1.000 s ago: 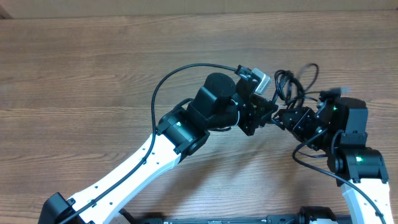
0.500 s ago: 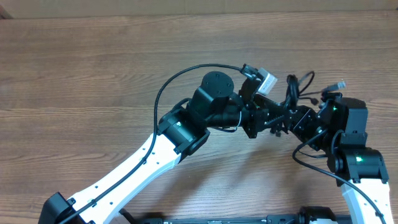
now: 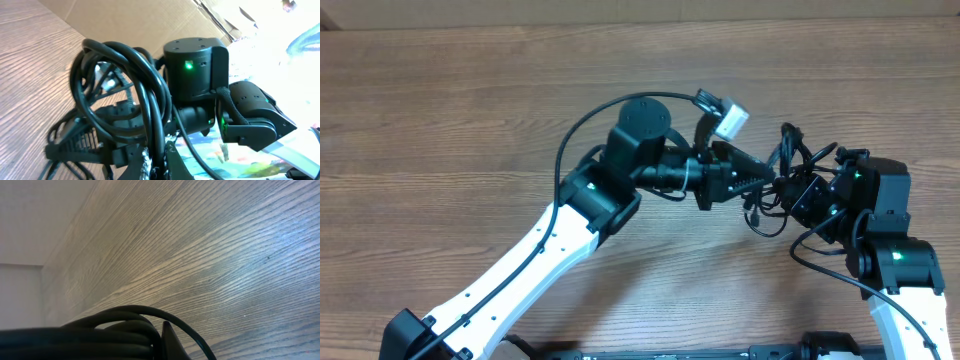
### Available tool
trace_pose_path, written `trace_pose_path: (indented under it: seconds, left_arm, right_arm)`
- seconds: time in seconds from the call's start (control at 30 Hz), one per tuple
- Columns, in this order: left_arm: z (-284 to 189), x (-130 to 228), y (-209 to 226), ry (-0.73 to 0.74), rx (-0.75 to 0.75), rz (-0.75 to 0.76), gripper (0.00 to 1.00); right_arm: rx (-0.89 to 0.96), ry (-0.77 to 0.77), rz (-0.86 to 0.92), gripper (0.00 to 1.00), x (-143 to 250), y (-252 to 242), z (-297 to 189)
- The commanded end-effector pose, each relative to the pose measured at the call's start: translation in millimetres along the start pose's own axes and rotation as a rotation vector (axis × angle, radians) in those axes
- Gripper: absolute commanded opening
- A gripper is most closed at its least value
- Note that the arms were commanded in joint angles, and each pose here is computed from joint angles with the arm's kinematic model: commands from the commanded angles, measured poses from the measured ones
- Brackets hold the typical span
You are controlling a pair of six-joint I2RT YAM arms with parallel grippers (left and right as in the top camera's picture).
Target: Untangle cables
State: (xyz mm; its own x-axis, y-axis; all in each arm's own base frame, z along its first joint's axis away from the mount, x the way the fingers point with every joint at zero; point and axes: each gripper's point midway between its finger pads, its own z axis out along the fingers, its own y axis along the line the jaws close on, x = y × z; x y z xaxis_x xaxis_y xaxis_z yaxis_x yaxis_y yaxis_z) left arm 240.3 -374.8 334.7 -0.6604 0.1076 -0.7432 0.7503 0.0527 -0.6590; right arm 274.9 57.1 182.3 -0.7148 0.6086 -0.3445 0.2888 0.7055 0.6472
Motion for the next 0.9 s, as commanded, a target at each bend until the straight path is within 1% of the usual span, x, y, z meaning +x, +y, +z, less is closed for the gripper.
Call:
trace_pose_path:
  seconds: [0.0, 0.1, 0.13, 0.17, 0.2, 0.23, 0.37, 0.5, 0.63, 0.7, 0.77, 0.8, 0.87]
  left_arm:
    - [-18.7, -14.1, -6.6, -0.016, 0.023, 0.013, 0.04]
    - [-29.5, -13.5, 11.9, -0.014, -0.032, -0.044, 0.04]
    - [-32.8, -12.5, 17.8, -0.012, -0.051, -0.051, 0.06]
    - [-34.8, -11.8, 21.5, -0.011, -0.064, -0.054, 0.17]
    - [-39.9, -9.0, 34.5, -0.011, -0.116, -0.088, 0.51]
    - [-43.0, -6.7, 43.5, -0.012, -0.157, -0.118, 1.00]
    - [-50.5, 3.0, 64.0, 0.001, -0.254, -0.161, 1.00]
    - [-51.5, 5.1, 67.7, 0.006, -0.274, -0.157, 1.00]
    - [-52.2, 4.1, 70.7, -0.002, -0.292, -0.155, 1.00]
    - [-52.9, 3.8, 73.2, -0.006, -0.307, -0.152, 1.00]
    - [-52.9, 4.2, 73.4, 0.000, -0.308, -0.122, 1.00]
    - [-53.4, 4.6, 74.7, 0.000, -0.315, -0.123, 1.00]
    - [-55.6, 6.0, 81.1, -0.003, -0.353, -0.136, 1.00]
  right_arm:
    - [0.029, -0.036, 0.002, 0.04, -6.4, -4.3, -2.6]
    - [0.029, -0.037, 0.002, 0.04, -6.4, -4.3, -2.6]
    - [0.029, -0.036, 0.002, 0.04, -6.4, -4.2, -2.6]
    - [0.029, -0.037, 0.002, 0.04, -6.4, -4.3, -2.6]
    - [0.029, -0.037, 0.001, 0.04, -6.4, -4.3, -2.6]
    - [0.029, -0.037, 0.001, 0.04, -6.4, -4.3, -2.6]
    - [0.029, -0.037, -0.023, 0.04, -6.5, -4.1, -2.6]
    - [0.027, -0.039, -0.030, 0.04, -7.1, -3.7, -2.6]
    - [0.024, -0.036, -0.103, 0.04, -6.8, -3.0, -2.6]
    - [0.024, -0.036, -0.107, 0.04, -6.8, -2.9, -2.6]
    - [-0.014, -0.021, -0.163, 0.04, -4.5, 4.2, -2.5]
    - [-0.061, -0.004, -0.219, 0.04, -1.4, 12.6, -2.8]
    - [-0.111, 0.011, -0.252, 0.04, 1.5, 21.5, -3.6]
